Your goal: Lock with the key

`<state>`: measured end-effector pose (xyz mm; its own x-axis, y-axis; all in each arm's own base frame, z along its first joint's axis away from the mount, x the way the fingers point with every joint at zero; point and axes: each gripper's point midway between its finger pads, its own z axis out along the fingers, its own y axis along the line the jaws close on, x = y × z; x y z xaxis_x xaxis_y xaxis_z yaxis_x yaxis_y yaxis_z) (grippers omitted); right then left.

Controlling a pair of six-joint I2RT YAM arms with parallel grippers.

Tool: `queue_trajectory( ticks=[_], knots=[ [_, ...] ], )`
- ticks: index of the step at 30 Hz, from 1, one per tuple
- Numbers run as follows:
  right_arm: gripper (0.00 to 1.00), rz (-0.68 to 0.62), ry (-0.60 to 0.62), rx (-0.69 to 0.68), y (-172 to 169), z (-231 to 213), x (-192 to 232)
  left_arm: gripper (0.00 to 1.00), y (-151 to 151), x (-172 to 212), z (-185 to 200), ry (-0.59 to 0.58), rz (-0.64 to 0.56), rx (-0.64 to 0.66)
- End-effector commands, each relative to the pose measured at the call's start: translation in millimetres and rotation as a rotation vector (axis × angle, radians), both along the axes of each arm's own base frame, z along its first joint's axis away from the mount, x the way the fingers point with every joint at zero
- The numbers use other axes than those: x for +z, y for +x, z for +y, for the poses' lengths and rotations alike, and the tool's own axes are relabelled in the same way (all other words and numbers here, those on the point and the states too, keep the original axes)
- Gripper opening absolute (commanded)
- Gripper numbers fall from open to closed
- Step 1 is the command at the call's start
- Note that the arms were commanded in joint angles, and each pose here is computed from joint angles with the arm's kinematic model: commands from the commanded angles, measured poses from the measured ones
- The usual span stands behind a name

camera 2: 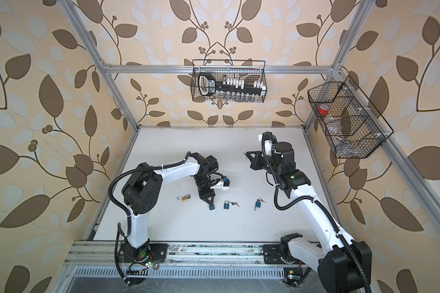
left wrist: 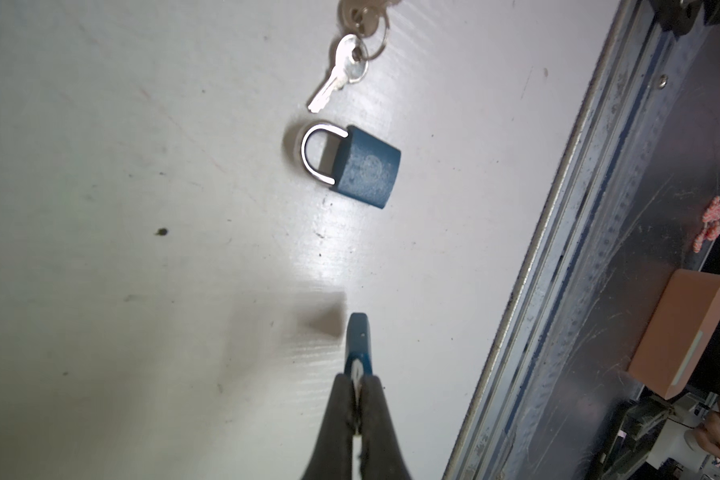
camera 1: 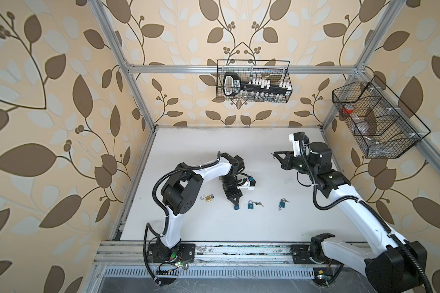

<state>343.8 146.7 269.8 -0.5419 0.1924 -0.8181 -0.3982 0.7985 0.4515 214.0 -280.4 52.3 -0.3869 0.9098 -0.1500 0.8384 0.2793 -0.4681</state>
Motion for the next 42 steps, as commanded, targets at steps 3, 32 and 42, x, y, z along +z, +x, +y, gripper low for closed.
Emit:
queue_trajectory(
  ticks=[3,32,42],
  knots=[
    [0.0,0.016,-0.009,0.018,-7,0,-6,0.0,-2,5,-6,-0.024,0.009,-0.045],
    [0.0,0.004,-0.276,-0.074,-26,12,-22,0.45,71,63,-10,-0.162,-0.274,0.227],
    [0.0,0.061,-0.338,0.046,-87,81,-73,0.83,131,176,96,-0.393,-0.64,1.025]
  ],
)
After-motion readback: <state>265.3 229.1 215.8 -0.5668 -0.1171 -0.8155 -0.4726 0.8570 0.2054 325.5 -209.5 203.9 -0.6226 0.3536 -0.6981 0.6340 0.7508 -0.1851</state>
